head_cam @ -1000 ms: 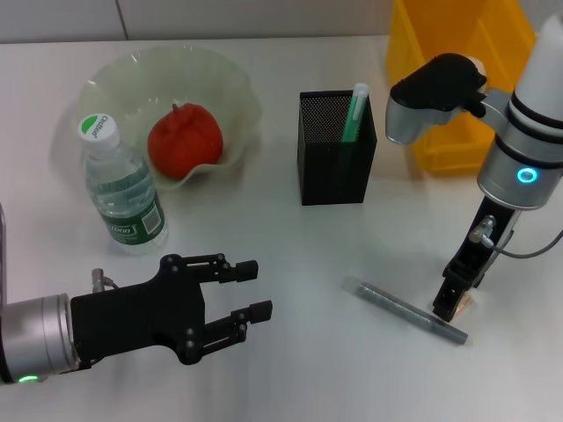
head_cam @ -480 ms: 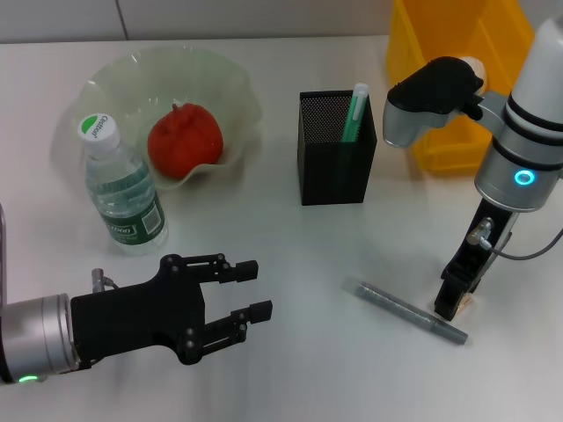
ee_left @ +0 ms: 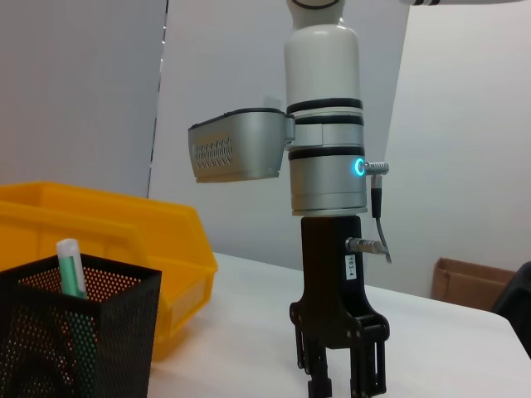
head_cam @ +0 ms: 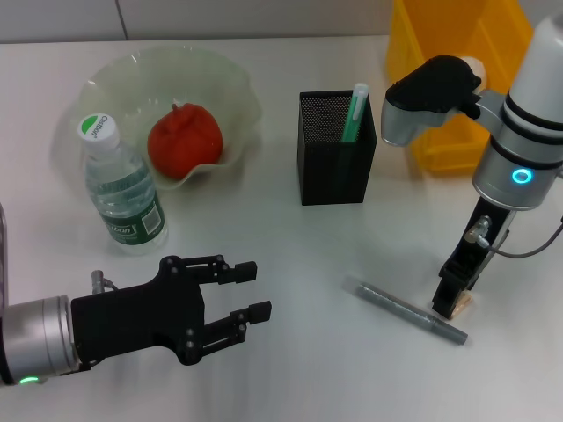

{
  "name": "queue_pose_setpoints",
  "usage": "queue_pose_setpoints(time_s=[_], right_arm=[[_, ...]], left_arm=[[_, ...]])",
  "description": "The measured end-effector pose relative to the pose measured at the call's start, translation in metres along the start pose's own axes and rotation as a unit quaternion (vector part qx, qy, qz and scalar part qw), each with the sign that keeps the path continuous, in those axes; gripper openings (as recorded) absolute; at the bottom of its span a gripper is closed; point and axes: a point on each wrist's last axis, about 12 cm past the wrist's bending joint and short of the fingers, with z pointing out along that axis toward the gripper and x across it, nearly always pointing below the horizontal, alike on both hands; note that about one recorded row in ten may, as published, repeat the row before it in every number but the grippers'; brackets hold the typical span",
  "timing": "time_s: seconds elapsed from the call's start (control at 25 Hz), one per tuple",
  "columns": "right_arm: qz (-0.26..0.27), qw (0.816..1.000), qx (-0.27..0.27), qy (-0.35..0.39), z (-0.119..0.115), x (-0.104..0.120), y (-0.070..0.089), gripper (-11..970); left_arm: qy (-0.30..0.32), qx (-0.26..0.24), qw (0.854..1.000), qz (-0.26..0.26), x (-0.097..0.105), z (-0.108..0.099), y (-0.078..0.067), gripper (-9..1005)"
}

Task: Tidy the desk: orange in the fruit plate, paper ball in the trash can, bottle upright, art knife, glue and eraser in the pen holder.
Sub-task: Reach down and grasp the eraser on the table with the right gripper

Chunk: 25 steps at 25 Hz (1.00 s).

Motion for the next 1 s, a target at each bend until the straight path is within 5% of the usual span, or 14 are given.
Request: queue_pose_setpoints(time_s=[1.0], right_arm=[[-0.013, 1.000, 0.012, 0.016, 0.0051, -0.0044, 0.0032, 575]], left_arm=[[-0.001, -0.001, 1.000, 0.006, 0.0000, 0.0008, 0.0001, 483]])
